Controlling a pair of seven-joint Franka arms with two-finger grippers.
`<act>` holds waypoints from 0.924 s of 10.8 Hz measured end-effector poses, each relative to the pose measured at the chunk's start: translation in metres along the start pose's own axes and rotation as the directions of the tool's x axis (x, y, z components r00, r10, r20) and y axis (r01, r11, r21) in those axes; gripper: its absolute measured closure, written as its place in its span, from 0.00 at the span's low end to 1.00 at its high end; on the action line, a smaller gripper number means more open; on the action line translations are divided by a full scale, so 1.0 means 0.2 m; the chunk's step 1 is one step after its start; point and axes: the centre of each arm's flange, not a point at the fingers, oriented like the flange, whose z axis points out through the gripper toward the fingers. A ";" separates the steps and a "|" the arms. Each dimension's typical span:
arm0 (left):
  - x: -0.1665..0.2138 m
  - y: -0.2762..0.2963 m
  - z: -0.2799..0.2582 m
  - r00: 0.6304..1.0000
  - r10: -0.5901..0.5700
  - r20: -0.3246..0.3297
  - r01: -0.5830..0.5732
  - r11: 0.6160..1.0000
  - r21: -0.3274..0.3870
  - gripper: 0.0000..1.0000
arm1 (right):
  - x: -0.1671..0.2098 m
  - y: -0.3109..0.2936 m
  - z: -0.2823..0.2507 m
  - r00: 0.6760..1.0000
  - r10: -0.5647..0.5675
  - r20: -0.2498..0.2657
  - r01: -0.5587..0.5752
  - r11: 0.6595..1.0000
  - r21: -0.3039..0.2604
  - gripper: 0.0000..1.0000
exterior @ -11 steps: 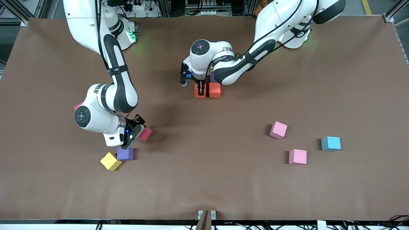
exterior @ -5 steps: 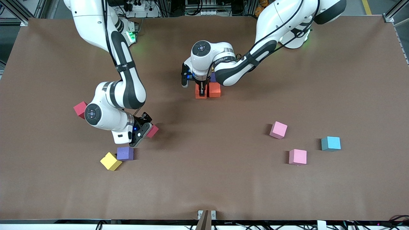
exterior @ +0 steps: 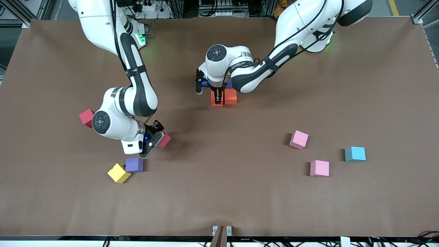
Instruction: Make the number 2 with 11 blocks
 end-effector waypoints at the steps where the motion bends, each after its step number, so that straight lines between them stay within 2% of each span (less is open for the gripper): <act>1: 0.00 0.00 0.00 1.000 0.000 0.005 0.000 1.000 -0.001 0.42 | 0.00 0.00 0.00 1.000 0.000 0.000 0.000 1.000 0.000 0.47; 10: -0.01 0.00 0.01 1.000 0.001 0.017 -0.001 1.000 -0.004 0.42 | 0.00 0.00 0.00 1.000 0.000 0.000 0.000 1.000 0.000 0.47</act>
